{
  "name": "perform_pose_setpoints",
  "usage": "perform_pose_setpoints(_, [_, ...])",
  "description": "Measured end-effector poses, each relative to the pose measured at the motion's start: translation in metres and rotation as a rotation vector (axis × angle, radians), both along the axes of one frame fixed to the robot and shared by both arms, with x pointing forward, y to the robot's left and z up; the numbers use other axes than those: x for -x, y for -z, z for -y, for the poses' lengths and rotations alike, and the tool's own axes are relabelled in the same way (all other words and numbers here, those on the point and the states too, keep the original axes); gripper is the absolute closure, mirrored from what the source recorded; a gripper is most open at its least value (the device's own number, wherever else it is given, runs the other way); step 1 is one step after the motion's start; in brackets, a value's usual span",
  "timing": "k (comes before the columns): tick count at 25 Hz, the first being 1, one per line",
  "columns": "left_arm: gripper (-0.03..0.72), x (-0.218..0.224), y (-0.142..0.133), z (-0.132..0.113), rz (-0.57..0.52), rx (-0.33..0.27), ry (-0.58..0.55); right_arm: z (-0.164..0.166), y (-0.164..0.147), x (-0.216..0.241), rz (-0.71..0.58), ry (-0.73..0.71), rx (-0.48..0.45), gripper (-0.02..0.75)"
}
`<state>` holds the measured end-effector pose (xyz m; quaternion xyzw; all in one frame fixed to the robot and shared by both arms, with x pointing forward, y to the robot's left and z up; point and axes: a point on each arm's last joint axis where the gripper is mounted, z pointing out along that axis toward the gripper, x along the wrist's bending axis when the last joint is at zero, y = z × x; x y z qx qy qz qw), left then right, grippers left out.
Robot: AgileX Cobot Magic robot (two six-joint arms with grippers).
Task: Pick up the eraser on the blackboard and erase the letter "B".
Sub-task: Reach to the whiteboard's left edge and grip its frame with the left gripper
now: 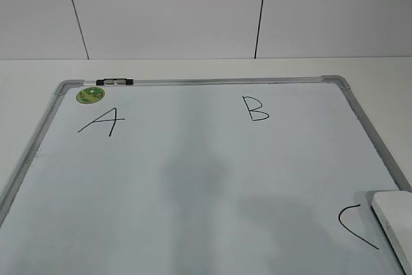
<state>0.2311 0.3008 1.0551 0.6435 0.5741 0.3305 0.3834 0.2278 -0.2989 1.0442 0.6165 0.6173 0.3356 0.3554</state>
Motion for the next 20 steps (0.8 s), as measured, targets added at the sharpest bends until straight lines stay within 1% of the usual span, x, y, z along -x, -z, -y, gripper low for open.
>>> perform_pose_setpoints(17, [0.453, 0.0, 0.0, 0.0, 0.0, 0.0, 0.0, 0.0, 0.0, 0.0, 0.0, 0.0, 0.0, 0.169])
perform_pose_setpoints(20, [0.453, 0.0, 0.0, 0.0, 0.0, 0.0, 0.0, 0.0001, -0.0003, -0.0038, -0.044, 0.0, -0.001, 0.169])
